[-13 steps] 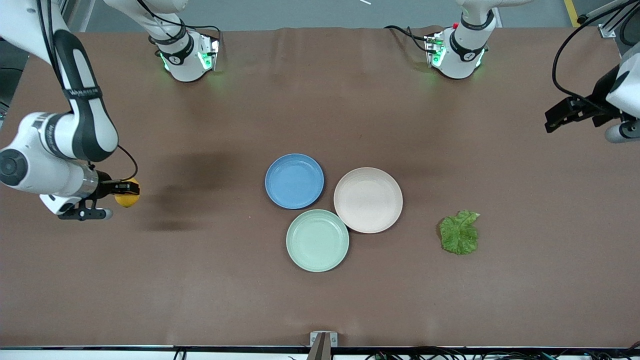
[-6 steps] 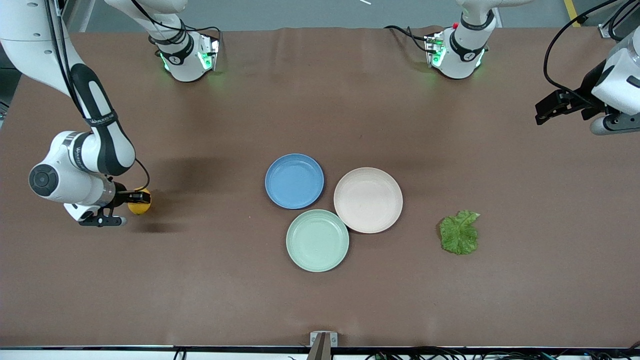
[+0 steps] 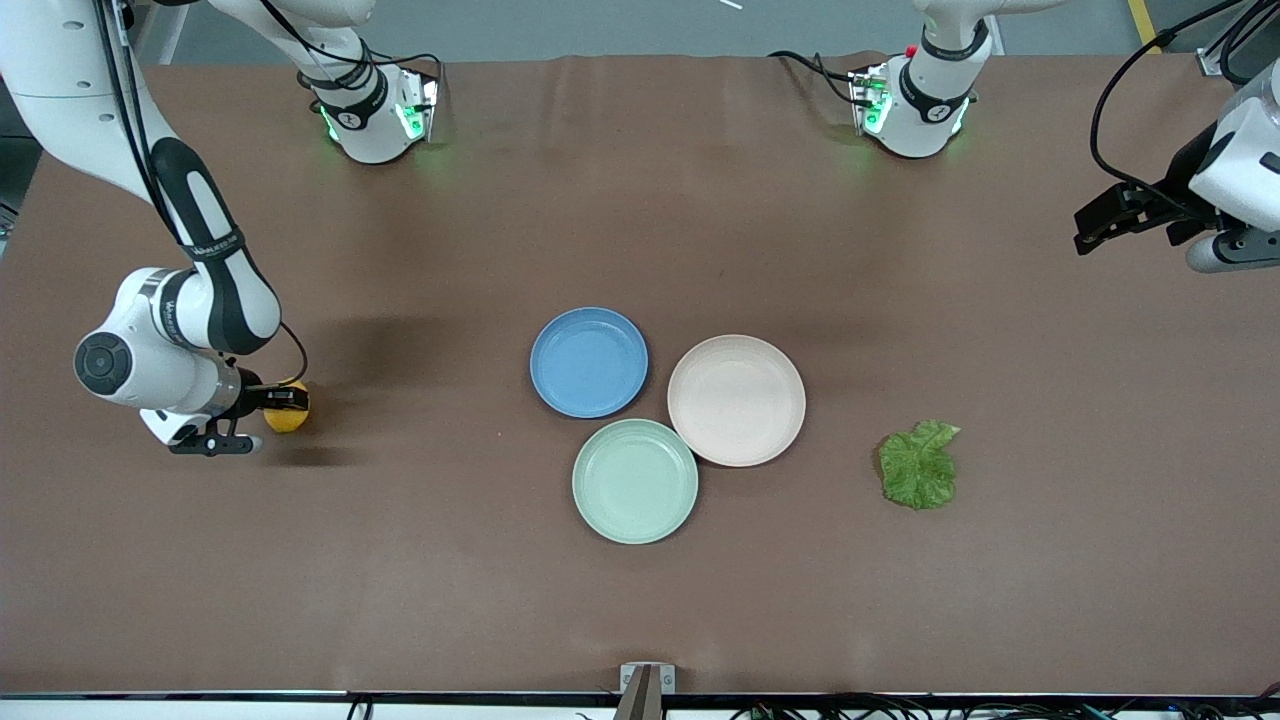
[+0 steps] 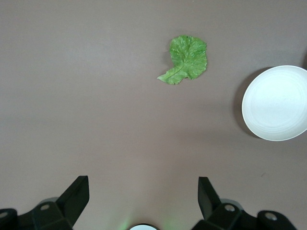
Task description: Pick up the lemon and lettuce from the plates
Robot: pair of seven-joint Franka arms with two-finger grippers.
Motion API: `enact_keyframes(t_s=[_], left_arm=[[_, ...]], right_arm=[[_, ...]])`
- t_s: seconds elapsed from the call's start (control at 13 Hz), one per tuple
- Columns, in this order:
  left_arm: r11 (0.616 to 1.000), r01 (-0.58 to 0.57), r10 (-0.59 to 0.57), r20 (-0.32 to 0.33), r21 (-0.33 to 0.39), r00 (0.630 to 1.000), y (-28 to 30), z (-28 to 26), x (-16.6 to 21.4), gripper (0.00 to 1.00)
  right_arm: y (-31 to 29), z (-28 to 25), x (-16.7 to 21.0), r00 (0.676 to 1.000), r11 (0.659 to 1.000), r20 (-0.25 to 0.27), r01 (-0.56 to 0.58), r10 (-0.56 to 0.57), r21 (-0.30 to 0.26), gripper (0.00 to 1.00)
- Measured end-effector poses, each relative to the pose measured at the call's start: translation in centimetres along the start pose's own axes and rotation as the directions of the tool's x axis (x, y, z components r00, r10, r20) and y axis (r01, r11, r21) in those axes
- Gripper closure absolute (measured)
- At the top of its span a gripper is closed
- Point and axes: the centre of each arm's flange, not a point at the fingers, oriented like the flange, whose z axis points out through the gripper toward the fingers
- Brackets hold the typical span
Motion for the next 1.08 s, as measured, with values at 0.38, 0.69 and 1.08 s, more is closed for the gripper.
enact_keyframes(t_s=[0.38,0.69,1.08], left_arm=[[1.0,-0.007,0.007,-0.008,-0.001,1.0,0.3,-0.4,-0.1,0.0],[1.0,-0.008,0.008,-0.008,-0.001,1.0,0.3,-0.3,-0.1,0.0],[1.0,-0.01,0.01,-0.001,0.0,1.0,0.4,0.0,0.1,0.0]], right_arm=[[0.0,-9.9,1.0,1.0,1.0,0.017,0.0,0.0,0.002,0.0],[-0.7,-26.6,-1.7,0.999,1.0,0.039,-0.018,0.018,0.003,0.0],[-3.5,-39.5,-7.3,0.997,0.999,-0.068,-0.034,0.033,-0.01,0.0]])
